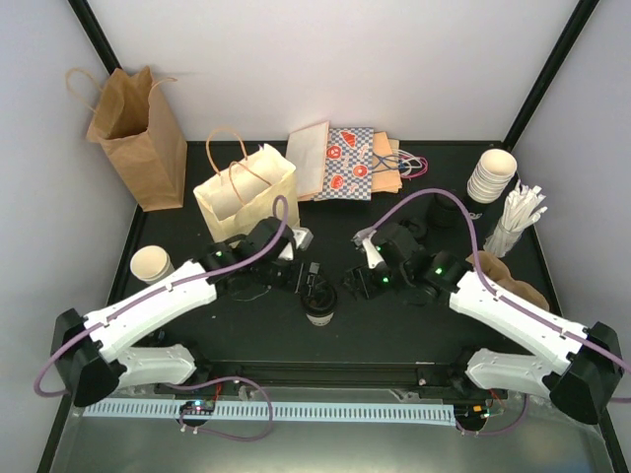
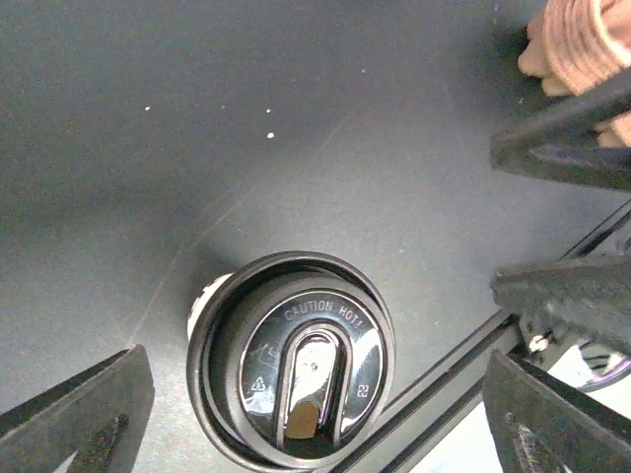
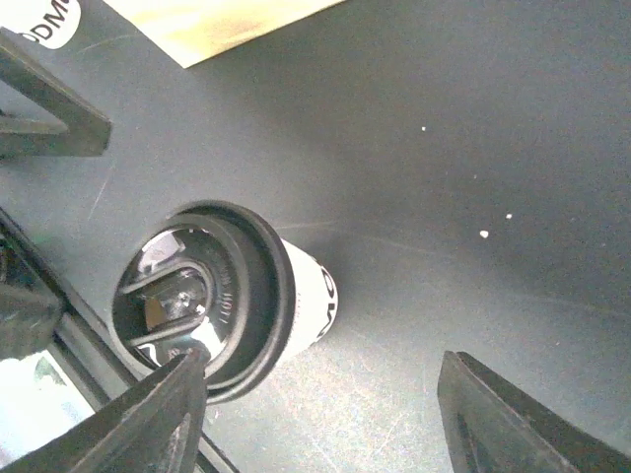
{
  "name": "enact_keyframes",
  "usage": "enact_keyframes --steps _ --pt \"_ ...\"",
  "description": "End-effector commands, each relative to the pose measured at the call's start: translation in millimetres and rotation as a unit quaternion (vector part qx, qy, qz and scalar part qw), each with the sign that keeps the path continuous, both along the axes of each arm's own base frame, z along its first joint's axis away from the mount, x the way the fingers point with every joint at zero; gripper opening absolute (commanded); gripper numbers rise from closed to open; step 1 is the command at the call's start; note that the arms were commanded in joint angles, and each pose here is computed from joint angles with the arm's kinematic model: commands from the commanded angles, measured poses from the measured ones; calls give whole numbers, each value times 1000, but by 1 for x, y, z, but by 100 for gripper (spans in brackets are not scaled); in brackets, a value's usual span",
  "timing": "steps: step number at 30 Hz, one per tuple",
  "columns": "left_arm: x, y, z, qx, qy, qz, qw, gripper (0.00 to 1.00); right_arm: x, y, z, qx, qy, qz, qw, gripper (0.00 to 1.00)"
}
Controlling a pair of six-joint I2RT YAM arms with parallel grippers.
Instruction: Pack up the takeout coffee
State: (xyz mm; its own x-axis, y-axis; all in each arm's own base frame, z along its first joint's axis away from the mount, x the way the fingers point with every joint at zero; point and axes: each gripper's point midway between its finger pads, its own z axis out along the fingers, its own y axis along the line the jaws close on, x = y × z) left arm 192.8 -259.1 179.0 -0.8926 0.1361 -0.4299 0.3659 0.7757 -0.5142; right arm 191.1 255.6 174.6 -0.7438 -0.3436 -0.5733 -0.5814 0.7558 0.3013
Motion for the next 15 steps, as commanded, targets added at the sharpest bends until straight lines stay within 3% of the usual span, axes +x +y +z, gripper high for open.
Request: enact_keyframes --steps 1,10,15 --pt "-1 13 -10 126 -28 -13 992 97 -8 11 5 113 70 -3 991 64" --pt "-10 -9 -22 190 -23 -66 979 99 -22 18 -24 155 133 -1 979 45" --pt "-12 -21 -21 200 -29 -88 975 94 -22 21 -32 169 150 -6 974 40"
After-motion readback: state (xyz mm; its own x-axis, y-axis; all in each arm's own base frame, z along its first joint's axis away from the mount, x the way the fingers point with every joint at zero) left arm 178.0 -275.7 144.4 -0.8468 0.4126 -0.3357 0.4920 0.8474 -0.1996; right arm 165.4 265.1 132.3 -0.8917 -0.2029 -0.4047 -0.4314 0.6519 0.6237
